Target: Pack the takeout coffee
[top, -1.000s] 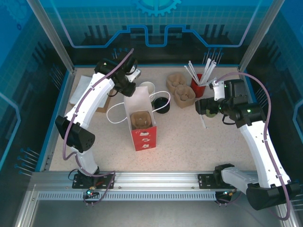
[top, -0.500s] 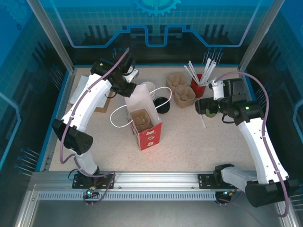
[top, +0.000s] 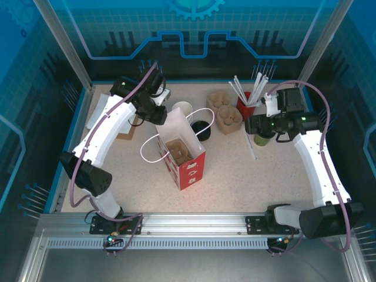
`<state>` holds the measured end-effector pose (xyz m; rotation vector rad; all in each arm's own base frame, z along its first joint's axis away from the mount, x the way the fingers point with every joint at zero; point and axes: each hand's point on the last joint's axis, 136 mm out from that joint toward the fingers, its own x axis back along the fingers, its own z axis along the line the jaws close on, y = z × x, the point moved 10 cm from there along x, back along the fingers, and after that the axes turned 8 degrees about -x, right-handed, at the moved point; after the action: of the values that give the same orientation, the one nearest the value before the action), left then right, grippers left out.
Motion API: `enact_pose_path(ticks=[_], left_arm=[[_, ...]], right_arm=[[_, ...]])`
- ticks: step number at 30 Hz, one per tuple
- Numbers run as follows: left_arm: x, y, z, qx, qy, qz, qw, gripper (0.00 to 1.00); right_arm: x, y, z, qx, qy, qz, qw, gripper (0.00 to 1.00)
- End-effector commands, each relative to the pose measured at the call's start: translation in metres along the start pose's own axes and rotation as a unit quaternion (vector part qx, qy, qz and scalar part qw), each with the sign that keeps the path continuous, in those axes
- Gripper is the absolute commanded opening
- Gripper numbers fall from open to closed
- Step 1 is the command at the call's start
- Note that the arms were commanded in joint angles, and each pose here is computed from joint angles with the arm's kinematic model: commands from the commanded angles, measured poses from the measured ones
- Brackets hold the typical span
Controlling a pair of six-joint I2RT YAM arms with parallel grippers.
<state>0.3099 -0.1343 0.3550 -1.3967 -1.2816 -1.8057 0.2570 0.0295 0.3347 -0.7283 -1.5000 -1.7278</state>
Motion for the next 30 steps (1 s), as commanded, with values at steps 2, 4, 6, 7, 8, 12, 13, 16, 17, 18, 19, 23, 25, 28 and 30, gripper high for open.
enact_pose_path(ticks=[2,4,6,7,8,12,13,16,17,18,19,23,25,28,30], left_arm=[[0.021,-0.002,0.005,-0.001,0.019,-0.034,0.999,0.43],[0.032,-0.003,0.005,-0.002,0.025,-0.052,0.998,0.53],[0.044,-0.005,0.006,0.0,0.029,-0.072,0.997,0.6],[0.05,-0.007,0.006,0.003,0.031,-0.085,0.996,0.64],[0.056,-0.01,0.006,0.007,0.032,-0.096,0.995,0.67],[0.078,-0.024,0.004,0.033,0.028,-0.161,0.986,0.89],[0.084,-0.029,0.004,0.042,0.028,-0.182,0.982,0.94],[0.095,-0.047,0.004,0.072,0.023,-0.236,0.969,0.99],[0.098,-0.053,0.003,0.082,0.021,-0.248,0.965,0.99],[0.101,-0.06,0.003,0.095,0.018,-0.263,0.96,0.99],[0.104,-0.066,0.003,0.107,0.015,-0.276,0.955,0.99],[0.109,-0.093,0.001,0.151,-0.001,-0.307,0.94,0.99],[0.108,-0.105,0.001,0.168,-0.002,-0.313,0.935,0.99],[0.103,-0.119,0.001,0.186,-0.001,-0.313,0.932,0.99],[0.1,-0.125,0.001,0.191,0.001,-0.309,0.932,0.99]], right_arm=[[0.008,0.006,-0.009,-0.007,-0.013,-0.016,1.0,1.0],[0.01,0.005,-0.013,-0.012,-0.017,-0.022,1.0,1.0],[0.012,0.004,-0.016,-0.01,-0.022,-0.026,0.999,1.0],[0.013,0.004,-0.018,-0.009,-0.026,-0.026,0.999,1.0],[0.013,0.003,-0.02,-0.009,-0.031,-0.025,0.999,1.0],[0.01,0.0,-0.031,-0.014,-0.046,-0.006,0.999,1.0],[0.007,-0.001,-0.034,-0.017,-0.047,0.0,0.999,1.0],[-0.002,-0.004,-0.041,-0.023,-0.044,0.02,0.999,1.0],[-0.005,-0.005,-0.043,-0.025,-0.045,0.027,0.998,1.0],[-0.009,-0.005,-0.045,-0.028,-0.047,0.035,0.998,1.0],[-0.013,-0.006,-0.047,-0.029,-0.05,0.044,0.997,1.0],[-0.034,-0.007,-0.054,-0.036,-0.061,0.082,0.994,1.0],[-0.046,-0.005,-0.058,-0.037,-0.072,0.098,0.992,1.0],[-0.062,-0.003,-0.065,-0.041,-0.096,0.118,0.987,1.0],[-0.07,-0.001,-0.068,-0.044,-0.103,0.129,0.985,1.0]])
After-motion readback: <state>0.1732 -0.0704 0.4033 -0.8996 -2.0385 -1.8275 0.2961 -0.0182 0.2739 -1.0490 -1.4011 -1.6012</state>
